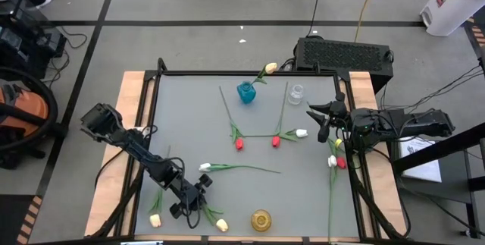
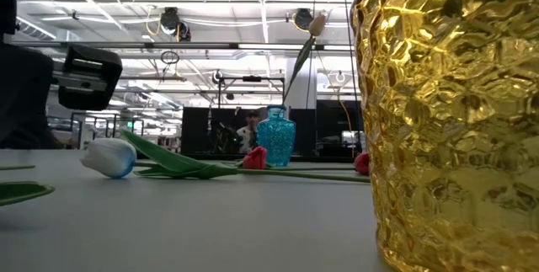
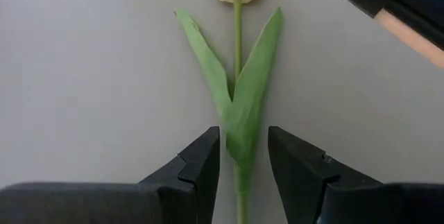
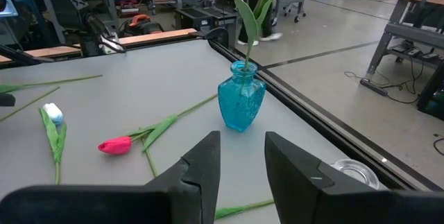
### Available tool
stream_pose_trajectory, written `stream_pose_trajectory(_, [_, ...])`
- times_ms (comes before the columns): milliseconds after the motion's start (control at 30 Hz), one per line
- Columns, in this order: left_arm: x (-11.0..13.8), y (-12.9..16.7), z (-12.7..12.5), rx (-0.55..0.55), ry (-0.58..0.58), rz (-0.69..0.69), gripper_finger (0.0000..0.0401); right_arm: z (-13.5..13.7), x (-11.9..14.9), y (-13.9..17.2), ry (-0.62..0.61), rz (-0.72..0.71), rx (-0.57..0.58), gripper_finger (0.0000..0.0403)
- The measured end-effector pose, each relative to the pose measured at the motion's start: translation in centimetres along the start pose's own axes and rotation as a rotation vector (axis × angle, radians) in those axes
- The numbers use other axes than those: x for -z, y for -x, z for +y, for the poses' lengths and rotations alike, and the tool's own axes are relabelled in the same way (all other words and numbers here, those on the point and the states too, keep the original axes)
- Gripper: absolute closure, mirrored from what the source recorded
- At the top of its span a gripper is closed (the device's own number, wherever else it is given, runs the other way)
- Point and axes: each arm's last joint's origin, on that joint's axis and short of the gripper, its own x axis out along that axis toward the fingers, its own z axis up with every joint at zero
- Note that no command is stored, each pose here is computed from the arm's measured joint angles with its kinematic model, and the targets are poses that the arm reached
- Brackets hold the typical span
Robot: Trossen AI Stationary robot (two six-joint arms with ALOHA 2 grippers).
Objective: Sort flowers into vase by color
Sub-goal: Put the right yellow flower into the blue vase
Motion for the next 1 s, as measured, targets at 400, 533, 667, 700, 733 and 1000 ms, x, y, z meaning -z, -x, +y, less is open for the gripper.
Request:
stream_pose_trajectory(400, [-0.25,0.01,0.14,-0.031,0.001,-0.024,0.0271,0.00,0.00,0.00,0.000,0.000,0.000,0.0298])
stream_pose_trajectory(533, [-0.23,0.00,0.07,-0.029,0.050,-0.022,0.0271,0.00,0.00,0.00,0.000,0.000,0.000,0.0298])
stream_pose_trajectory(667, [-0.11,-0.02,-0.03,-0.025,0.050,-0.013,0.0271,0.00,0.00,0.00,0.000,0.000,0.000,0.0298])
stream_pose_trajectory(700, [-0.08,-0.02,-0.03,-0.025,0.050,-0.011,0.0271,0.00,0.00,0.00,0.000,0.000,0.000,0.0298])
stream_pose_trajectory(733, [-0.04,-0.02,-0.04,-0.024,0.050,-0.008,0.0271,0.00,0.00,0.00,0.000,0.000,0.000,0.0298])
stream_pose_trajectory(1000, [-0.16,-0.01,0.17,-0.035,0.024,-0.022,0.0271,0.00,0.00,0.00,0.000,0.000,0.000,0.0298])
